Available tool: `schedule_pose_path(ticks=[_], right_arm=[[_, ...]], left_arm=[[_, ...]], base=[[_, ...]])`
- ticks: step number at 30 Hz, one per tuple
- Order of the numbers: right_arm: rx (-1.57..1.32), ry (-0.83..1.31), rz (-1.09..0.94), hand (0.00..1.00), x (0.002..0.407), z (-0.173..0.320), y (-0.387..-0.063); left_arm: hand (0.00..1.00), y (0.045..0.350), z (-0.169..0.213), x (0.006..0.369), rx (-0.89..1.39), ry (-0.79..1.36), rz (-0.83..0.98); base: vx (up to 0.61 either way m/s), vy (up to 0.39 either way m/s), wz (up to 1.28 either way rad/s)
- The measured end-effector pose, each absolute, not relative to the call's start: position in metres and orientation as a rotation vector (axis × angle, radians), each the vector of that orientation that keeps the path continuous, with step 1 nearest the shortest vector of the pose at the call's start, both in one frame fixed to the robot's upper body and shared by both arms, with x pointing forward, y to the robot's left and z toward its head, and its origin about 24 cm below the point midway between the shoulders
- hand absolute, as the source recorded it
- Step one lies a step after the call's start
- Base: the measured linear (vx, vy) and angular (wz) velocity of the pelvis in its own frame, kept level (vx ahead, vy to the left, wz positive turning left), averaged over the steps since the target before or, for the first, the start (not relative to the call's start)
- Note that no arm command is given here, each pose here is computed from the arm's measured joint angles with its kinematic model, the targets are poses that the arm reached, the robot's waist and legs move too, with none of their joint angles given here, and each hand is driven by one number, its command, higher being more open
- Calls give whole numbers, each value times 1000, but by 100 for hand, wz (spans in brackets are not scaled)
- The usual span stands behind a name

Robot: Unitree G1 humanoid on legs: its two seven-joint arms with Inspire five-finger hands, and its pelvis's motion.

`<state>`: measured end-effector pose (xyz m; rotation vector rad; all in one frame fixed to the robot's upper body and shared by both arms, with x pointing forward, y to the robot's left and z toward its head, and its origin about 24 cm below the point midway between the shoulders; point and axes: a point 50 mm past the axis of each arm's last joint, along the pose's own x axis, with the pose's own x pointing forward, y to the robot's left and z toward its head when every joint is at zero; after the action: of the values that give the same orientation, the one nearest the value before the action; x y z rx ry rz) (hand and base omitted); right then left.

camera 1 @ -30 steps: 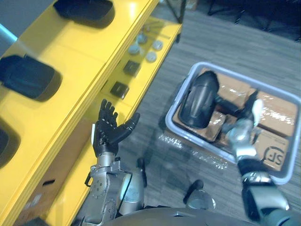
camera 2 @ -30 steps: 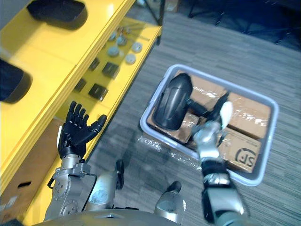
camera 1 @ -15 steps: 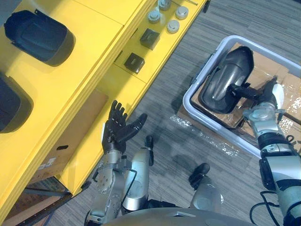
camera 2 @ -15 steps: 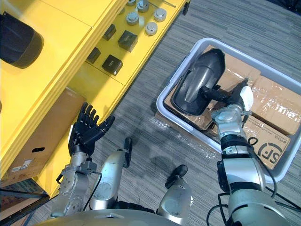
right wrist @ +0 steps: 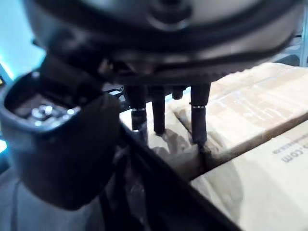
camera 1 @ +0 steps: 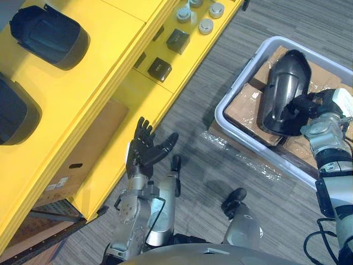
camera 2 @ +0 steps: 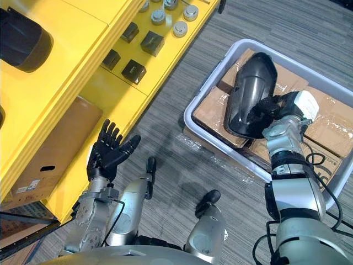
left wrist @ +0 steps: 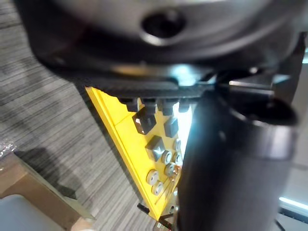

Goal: Walk over and take three plastic housings, then place them on the shelf

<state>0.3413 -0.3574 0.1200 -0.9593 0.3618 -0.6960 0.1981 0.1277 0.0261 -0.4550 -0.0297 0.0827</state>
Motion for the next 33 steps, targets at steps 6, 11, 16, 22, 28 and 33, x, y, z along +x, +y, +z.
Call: schedule_pose_path(ticks=[6, 11, 16, 22, 28, 33], right_arm=[[-1020, 383, -679, 0, 343, 113, -348], [-989, 358, -629, 0, 338, 98, -335], [-959, 323, -549, 0, 334, 80, -312], [-993, 302, -370, 0, 327, 57, -272], [-1103, 243, -249, 0, 328, 54, -251], [-1199, 183, -197, 0, 332, 63, -251]], left_arm=[[100, 130, 30, 197, -466, -47, 86], [100, 137, 50, 192, -499, -134, 83], [100, 141, 69, 194, -490, -233, 14], [100, 121, 64, 211, -477, -93, -242], [100, 106, 39, 246, -407, 146, -362], [100, 106, 25, 275, -402, 311, -374]], base=[[0, 0, 0], [9, -23, -5], [28, -34, -10], [66, -31, -30], [25, -30, -33], [-67, -30, -22]])
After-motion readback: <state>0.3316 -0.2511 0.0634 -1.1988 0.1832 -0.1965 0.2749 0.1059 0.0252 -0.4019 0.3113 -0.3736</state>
